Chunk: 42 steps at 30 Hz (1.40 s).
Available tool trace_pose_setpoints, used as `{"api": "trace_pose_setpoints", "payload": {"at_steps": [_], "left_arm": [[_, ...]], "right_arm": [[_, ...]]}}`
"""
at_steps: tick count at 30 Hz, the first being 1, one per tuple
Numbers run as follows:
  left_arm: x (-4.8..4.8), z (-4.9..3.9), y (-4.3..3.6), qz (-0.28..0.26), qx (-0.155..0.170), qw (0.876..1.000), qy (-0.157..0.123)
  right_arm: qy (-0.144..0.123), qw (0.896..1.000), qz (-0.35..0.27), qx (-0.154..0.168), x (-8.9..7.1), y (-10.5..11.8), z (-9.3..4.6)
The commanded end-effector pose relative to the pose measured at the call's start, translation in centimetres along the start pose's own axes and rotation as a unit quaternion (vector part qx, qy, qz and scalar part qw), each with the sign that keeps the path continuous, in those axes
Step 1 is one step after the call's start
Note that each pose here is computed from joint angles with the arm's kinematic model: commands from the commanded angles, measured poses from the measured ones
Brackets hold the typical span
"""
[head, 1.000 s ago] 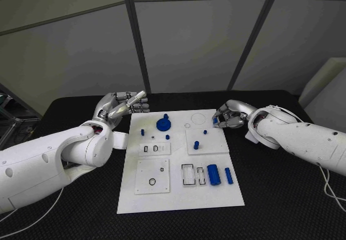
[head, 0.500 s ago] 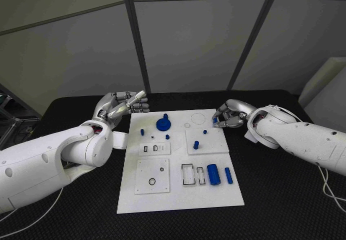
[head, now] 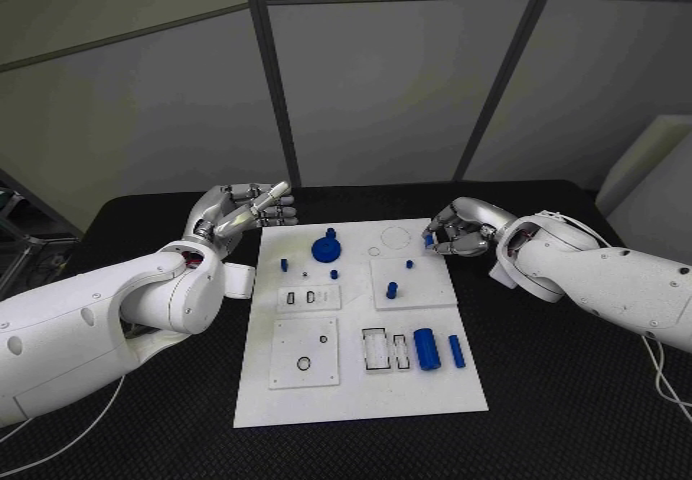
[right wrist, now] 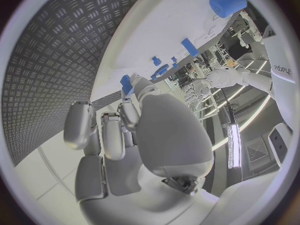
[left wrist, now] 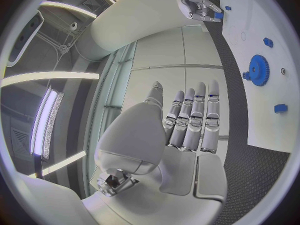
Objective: Assemble the parts on the task board
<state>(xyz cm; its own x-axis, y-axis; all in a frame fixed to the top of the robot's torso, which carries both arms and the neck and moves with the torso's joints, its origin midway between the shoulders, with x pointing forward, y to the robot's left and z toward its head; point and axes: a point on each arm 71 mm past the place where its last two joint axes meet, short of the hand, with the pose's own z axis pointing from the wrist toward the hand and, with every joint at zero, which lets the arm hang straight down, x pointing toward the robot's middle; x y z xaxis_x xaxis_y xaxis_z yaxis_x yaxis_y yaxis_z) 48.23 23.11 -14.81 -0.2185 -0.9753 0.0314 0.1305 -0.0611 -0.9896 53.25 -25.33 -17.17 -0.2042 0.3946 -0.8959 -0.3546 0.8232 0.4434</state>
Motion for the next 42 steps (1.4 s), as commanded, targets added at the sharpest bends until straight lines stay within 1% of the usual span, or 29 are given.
{"api": "trace_pose_setpoints", "payload": {"at_steps": [1,3,5,9,12,17,21,24,27,33,38,39,42], "left_arm": [[0.04,-0.04,-0.17,0.000,0.003,1.000,0.005],[-0.03,-0.05,-0.17,0.000,0.003,1.000,0.004],[-0.06,-0.04,-0.16,0.000,0.003,1.000,0.004],[-0.03,0.02,-0.11,0.000,0.002,1.000,0.004],[0.04,0.05,-0.10,0.000,0.002,1.000,0.005],[0.11,0.11,-0.06,-0.001,0.001,1.000,0.005],[0.02,0.20,0.00,0.000,0.001,1.000,0.003],[-0.04,0.27,0.05,0.001,0.001,1.000,0.001],[-0.09,0.35,0.10,0.002,0.001,1.000,0.000],[-0.18,0.45,0.15,0.003,0.002,1.000,-0.003],[-0.29,0.50,0.18,0.004,0.003,1.000,-0.006],[-0.29,0.50,0.18,0.004,0.003,1.000,-0.006],[-0.29,0.53,0.20,0.004,0.003,1.000,-0.006]], "right_arm": [[-0.014,1.000,0.010,-0.004,-0.4,1.4,-0.1],[-0.013,1.000,0.013,-0.014,-0.5,2.6,-0.2],[-0.011,0.999,0.015,-0.032,-0.4,4.4,-0.2],[-0.005,0.998,0.020,-0.063,0.1,7.3,-0.1],[0.002,0.996,0.025,-0.084,0.8,9.5,0.1],[0.012,0.993,0.029,-0.111,1.9,12.5,0.7],[0.021,0.991,0.032,-0.124,2.9,14.5,1.4],[0.029,0.990,0.024,-0.134,3.9,15.9,1.9],[0.037,0.989,0.012,-0.141,5.2,17.0,2.3],[0.055,0.988,0.004,-0.144,7.4,18.2,2.9],[0.070,0.988,-0.009,-0.138,9.2,18.6,3.1],[0.070,0.988,-0.009,-0.138,9.3,18.6,3.1],[0.080,0.988,-0.016,-0.132,10.2,18.5,3.2]]}}
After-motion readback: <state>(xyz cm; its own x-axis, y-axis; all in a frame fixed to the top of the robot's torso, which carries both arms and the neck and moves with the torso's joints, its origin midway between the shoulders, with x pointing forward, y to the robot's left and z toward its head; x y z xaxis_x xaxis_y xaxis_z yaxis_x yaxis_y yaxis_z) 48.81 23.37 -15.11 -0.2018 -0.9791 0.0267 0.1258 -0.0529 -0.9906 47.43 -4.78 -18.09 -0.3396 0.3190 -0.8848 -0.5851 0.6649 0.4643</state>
